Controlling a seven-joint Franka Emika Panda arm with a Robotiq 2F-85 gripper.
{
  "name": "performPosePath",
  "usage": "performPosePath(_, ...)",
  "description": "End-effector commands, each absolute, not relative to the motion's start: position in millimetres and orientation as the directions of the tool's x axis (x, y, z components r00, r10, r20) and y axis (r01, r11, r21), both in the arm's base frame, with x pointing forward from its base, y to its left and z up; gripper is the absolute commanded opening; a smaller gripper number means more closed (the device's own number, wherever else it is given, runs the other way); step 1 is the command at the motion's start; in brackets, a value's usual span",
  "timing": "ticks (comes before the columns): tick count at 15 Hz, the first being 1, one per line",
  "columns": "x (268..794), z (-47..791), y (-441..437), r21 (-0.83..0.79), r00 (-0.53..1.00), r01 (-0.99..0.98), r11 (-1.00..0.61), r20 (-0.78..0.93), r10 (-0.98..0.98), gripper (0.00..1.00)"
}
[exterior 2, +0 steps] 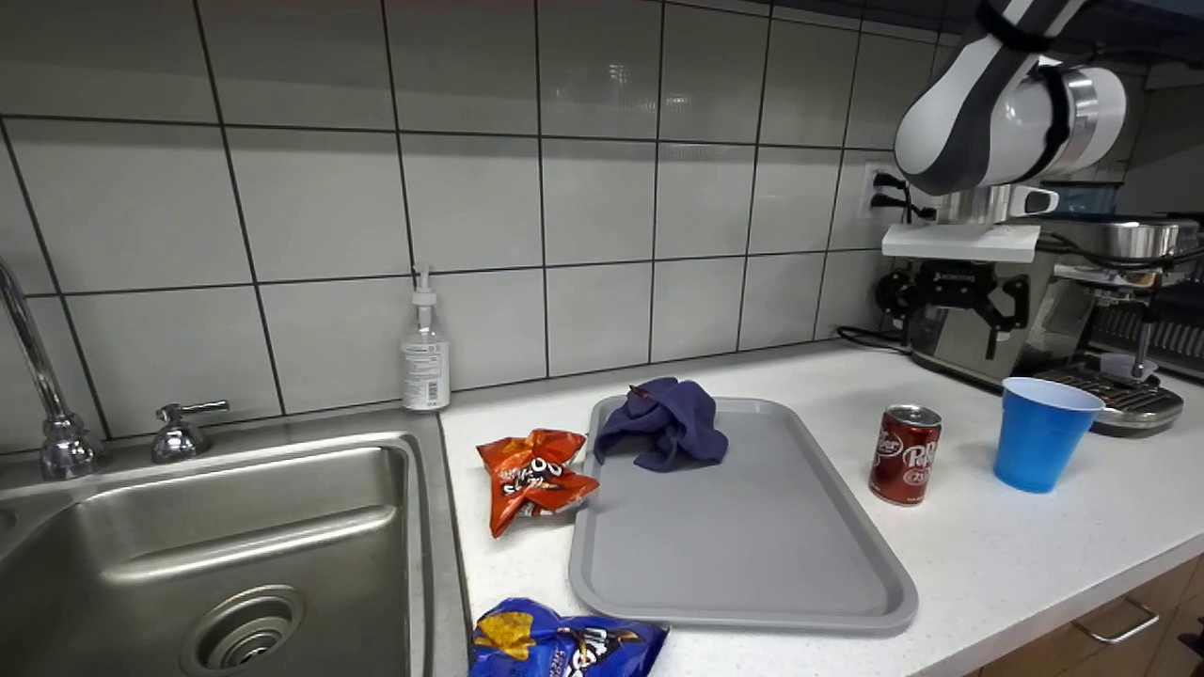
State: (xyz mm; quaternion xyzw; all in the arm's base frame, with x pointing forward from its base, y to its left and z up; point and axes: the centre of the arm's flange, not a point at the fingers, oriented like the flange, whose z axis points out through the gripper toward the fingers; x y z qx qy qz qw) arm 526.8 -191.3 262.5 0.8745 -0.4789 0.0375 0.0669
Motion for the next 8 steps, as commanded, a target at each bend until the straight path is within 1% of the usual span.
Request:
performPosePath(1, 508.4, 269.2, -190.6, 0.120, 0.527, -0.849, -0.514, 0.126, -0.841, 1.00)
performPosePath(8, 497.3, 257.4, -193.4, 0.170, 0.526, -0.846, -0.505, 0.120, -0.842, 1.00)
